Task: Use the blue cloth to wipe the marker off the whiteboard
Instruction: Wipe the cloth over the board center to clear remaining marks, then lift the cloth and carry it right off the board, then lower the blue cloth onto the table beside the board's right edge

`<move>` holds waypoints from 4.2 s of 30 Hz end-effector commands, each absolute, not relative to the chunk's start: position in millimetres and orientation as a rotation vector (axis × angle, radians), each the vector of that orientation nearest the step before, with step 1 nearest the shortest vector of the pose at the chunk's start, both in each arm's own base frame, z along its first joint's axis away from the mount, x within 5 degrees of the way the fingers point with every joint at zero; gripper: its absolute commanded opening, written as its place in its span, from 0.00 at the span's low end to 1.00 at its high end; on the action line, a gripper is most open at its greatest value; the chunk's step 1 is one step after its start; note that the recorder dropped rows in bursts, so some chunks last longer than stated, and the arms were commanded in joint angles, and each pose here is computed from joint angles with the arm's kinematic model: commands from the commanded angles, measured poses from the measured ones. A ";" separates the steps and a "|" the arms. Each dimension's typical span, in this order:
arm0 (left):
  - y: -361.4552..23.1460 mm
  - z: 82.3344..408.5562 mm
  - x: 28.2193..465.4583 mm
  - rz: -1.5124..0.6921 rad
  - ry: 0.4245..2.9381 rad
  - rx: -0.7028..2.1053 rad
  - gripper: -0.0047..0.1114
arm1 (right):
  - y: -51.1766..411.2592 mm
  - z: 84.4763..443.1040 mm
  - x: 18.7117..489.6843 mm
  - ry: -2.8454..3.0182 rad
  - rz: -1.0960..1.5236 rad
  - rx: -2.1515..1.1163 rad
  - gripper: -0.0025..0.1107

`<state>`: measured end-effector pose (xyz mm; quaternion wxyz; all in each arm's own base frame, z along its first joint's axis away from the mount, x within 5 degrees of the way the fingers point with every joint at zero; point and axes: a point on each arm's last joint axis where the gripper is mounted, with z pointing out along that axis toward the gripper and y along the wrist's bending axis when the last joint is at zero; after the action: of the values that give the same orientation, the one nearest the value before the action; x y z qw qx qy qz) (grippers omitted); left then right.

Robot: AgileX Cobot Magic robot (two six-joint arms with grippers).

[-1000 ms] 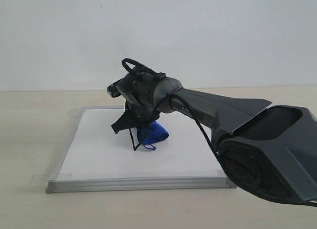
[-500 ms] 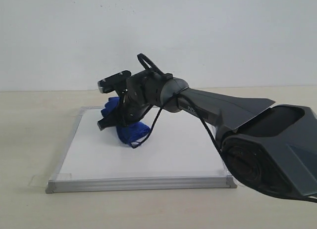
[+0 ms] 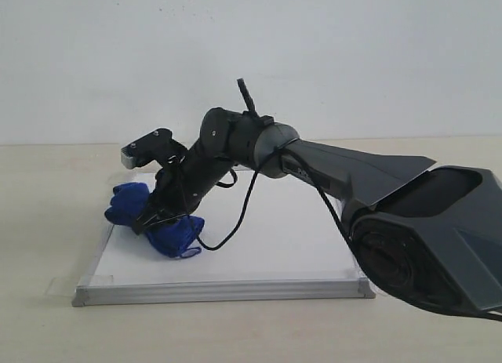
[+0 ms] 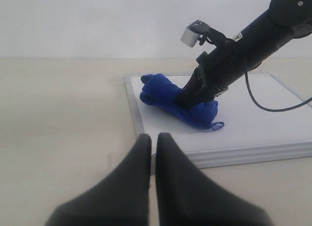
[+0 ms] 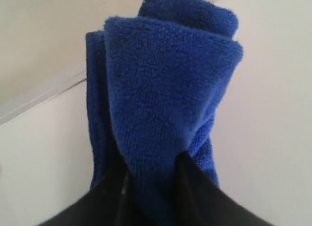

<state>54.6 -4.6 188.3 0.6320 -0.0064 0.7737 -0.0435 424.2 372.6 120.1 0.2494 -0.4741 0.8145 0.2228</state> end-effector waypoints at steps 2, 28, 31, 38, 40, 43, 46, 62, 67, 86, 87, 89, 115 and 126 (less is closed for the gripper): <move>-4.5 187.6 54.6 -0.095 1.767 -0.012 0.07 | 378.4 109.1 399.1 2.256 0.843 -1.484 0.02; -4.5 187.6 54.6 -0.095 1.767 -0.012 0.07 | 348.9 117.1 429.9 2.521 0.262 -1.016 0.02; -4.5 187.6 54.6 -0.095 1.767 -0.012 0.07 | 337.2 124.6 431.6 2.543 0.100 -1.047 0.02; -4.5 187.6 54.6 -0.095 1.767 -0.012 0.07 | 313.8 153.8 427.1 2.608 -0.180 -1.106 0.02; -4.5 187.6 54.6 -0.095 1.767 -0.012 0.07 | 310.2 162.2 425.3 2.617 -0.213 -1.110 0.02; -4.5 187.6 54.6 -0.095 1.767 -0.012 0.07 | 308.5 176.4 425.0 2.572 -0.228 -1.144 0.02; -4.5 187.6 54.6 -0.095 1.767 -0.012 0.07 | 306.0 196.7 422.2 2.541 -0.219 -1.135 0.02; -4.5 187.6 54.6 -0.095 1.767 -0.012 0.07 | 171.0 267.8 299.3 2.559 -0.514 -0.869 0.02; -4.5 187.6 54.6 -0.095 1.767 -0.012 0.07 | 114.5 273.2 262.5 2.624 -0.439 -0.561 0.02; -4.5 187.6 54.6 -0.095 1.767 -0.012 0.07 | 86.9 204.6 310.6 2.688 -0.014 -0.099 0.02; -4.5 187.6 54.6 -0.095 1.767 -0.012 0.07 | 88.7 203.2 316.3 2.707 -0.026 -0.126 0.02; -4.5 187.6 54.6 -0.095 1.767 -0.012 0.07 | 93.7 199.9 330.1 2.760 -0.043 -0.155 0.02; -4.5 187.6 54.6 -0.095 1.767 -0.012 0.07 | 107.7 176.3 385.5 2.784 -0.128 -0.255 0.02; -4.5 187.6 54.6 -0.095 1.767 -0.012 0.07 | 108.8 162.7 388.4 2.797 -0.130 -0.263 0.02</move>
<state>54.6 -4.6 188.3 0.6320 -0.0064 0.7737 -0.0435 384.5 111.4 170.3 0.1661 -0.0859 0.9816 -0.0392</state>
